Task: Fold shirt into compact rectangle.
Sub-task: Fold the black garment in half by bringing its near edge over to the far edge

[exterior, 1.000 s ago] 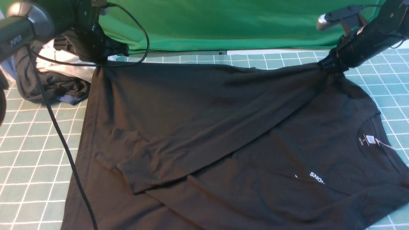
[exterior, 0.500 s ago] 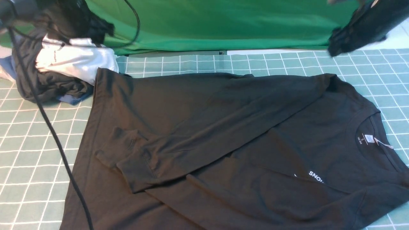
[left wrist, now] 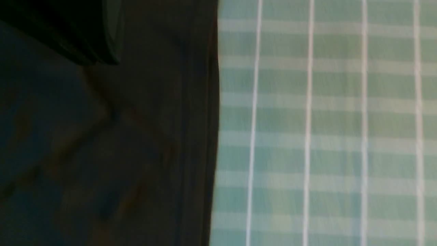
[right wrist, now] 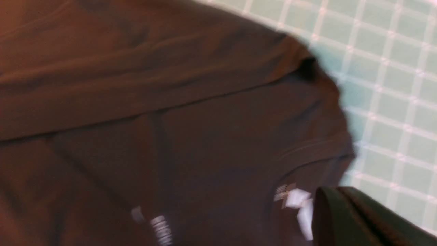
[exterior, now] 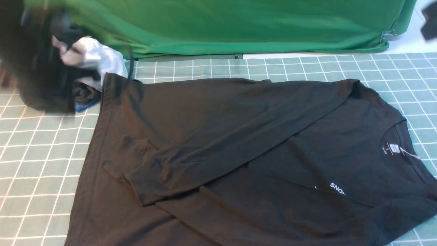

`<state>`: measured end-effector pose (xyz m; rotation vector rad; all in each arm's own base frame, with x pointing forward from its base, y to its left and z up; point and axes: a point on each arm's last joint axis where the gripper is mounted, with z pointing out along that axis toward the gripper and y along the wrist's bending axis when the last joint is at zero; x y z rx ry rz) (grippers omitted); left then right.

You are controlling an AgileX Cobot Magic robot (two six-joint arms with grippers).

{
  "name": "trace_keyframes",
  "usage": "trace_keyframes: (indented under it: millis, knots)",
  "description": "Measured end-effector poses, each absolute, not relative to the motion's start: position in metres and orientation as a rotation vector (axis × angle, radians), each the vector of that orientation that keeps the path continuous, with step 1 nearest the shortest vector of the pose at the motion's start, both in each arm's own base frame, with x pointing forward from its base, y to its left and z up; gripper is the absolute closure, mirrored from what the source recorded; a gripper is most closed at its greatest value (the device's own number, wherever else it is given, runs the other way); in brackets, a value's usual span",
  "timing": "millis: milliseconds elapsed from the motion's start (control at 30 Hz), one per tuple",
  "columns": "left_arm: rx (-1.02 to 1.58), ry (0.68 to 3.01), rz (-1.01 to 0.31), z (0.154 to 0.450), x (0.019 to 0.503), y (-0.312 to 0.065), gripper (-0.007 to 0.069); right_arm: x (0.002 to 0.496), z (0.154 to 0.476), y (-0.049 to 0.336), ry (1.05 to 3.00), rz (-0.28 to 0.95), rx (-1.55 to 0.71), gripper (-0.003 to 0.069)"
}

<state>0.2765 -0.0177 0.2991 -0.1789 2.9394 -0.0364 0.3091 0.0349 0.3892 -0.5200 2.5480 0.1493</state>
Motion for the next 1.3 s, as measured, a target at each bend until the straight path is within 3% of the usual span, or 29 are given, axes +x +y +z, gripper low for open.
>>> trace_keyframes:
  millis: [167,267,367,467,500,533,700,833,900,1033,1100,1200,1300]
  knots:
    - [-0.227,3.052,-0.066,0.251,0.198,-0.028,0.0612,0.28,0.352,0.045,2.491,0.312,-0.544,0.0652]
    - [-0.269,3.081,-0.062,0.231,0.173,-0.025,0.059,0.278,0.338,0.046,2.474,0.339,-0.544,0.0652]
    - [-0.284,3.149,-0.014,0.204,0.149,-0.021,0.0517,0.278,0.324,0.046,2.465,0.336,-0.531,0.0652]
    - [-0.27,3.156,0.009,0.191,0.146,-0.019,0.0388,0.28,0.323,0.046,2.449,0.329,-0.517,0.0651]
    - [-0.27,3.156,0.009,0.191,0.146,-0.019,0.0378,0.28,0.323,0.046,2.446,0.329,-0.515,0.0651]
    - [-0.27,3.159,0.01,0.187,0.149,-0.02,0.0287,0.281,0.323,0.046,2.439,0.326,-0.511,0.065]
    - [-0.279,3.261,0.047,0.169,0.156,-0.02,0.0084,0.282,0.324,0.046,2.432,0.323,-0.509,0.0644]
    - [-0.286,3.341,0.078,0.156,0.159,-0.021,0.0026,0.282,0.324,0.046,2.432,0.324,-0.51,0.0634]
    - [-0.288,3.391,0.078,0.149,0.161,-0.022,0.0043,0.281,0.323,0.046,2.432,0.323,-0.52,0.0625]
    - [-0.252,3.424,0.042,0.145,0.164,-0.025,0.0161,0.281,0.323,0.046,2.434,0.322,-0.531,0.0621]
    - [-0.248,3.433,-0.001,0.144,0.165,-0.027,0.034,0.28,0.323,0.046,2.441,0.326,-0.54,0.0621]
    - [-0.244,3.432,-0.037,0.145,0.166,-0.029,0.0528,0.278,0.322,0.047,2.458,0.335,-0.558,0.062]
    - [-0.208,3.421,-0.021,0.149,0.165,-0.028,0.0596,0.274,0.32,0.048,2.493,0.354,-0.613,0.0617]
